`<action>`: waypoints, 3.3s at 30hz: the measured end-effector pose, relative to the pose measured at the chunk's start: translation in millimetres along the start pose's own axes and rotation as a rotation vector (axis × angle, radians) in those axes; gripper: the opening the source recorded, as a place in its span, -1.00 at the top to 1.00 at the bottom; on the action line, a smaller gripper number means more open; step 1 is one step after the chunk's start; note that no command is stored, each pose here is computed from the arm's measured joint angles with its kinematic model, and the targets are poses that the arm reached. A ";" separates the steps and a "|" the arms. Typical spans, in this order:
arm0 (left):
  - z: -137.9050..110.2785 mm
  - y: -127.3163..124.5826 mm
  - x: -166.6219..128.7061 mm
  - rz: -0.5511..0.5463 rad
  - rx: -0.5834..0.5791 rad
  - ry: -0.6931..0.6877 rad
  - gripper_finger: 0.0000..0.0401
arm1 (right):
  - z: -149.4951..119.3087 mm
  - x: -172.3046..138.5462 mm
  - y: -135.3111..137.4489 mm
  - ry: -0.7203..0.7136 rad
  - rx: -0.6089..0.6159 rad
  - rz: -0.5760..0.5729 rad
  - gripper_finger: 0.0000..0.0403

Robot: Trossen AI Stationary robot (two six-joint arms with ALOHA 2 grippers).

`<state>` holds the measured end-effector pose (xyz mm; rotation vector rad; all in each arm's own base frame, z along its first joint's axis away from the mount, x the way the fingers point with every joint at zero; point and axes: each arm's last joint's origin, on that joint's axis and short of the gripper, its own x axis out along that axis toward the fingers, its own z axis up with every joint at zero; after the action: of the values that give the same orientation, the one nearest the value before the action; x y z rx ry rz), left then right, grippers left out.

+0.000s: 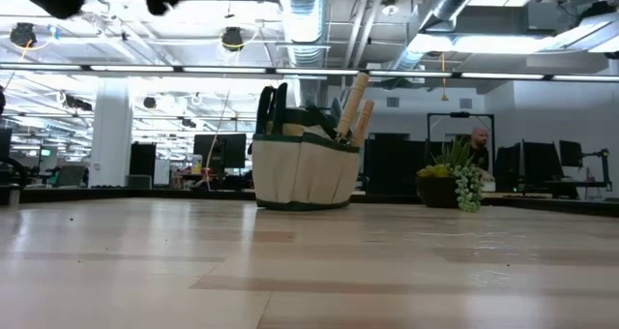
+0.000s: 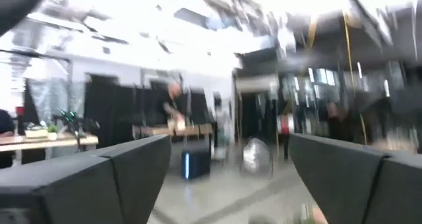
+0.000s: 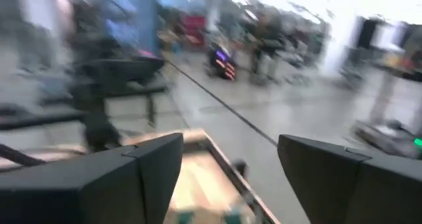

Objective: Pick & Place Garden tools in Gardening bag
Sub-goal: Return to Home Position

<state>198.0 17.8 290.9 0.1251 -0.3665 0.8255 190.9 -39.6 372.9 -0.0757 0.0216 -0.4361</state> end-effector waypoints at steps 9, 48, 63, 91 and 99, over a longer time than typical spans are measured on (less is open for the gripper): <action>62.3 53.5 -32.3 0.029 -0.164 -0.147 0.46 | 17.9 -34.1 -40.3 -0.135 -0.017 0.011 0.34; -37.9 78.5 -102.1 -0.305 -0.162 0.037 1.00 | -156.5 -86.7 -45.4 -0.532 0.238 0.259 1.00; -48.2 78.3 -107.7 -0.403 -0.101 0.225 1.00 | -164.7 -83.2 -42.1 -0.422 0.212 0.367 1.00; -77.3 69.1 -115.0 -0.521 -0.231 0.323 0.99 | -186.0 -75.5 -31.1 -0.184 0.250 0.506 1.00; -75.9 69.2 -114.6 -0.514 -0.269 0.318 0.98 | -183.7 -79.4 -22.2 -0.186 0.199 0.737 1.00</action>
<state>96.4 3.9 176.1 -0.1585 -0.1296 0.2741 102.8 -38.7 191.9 0.0887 -0.1730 0.3072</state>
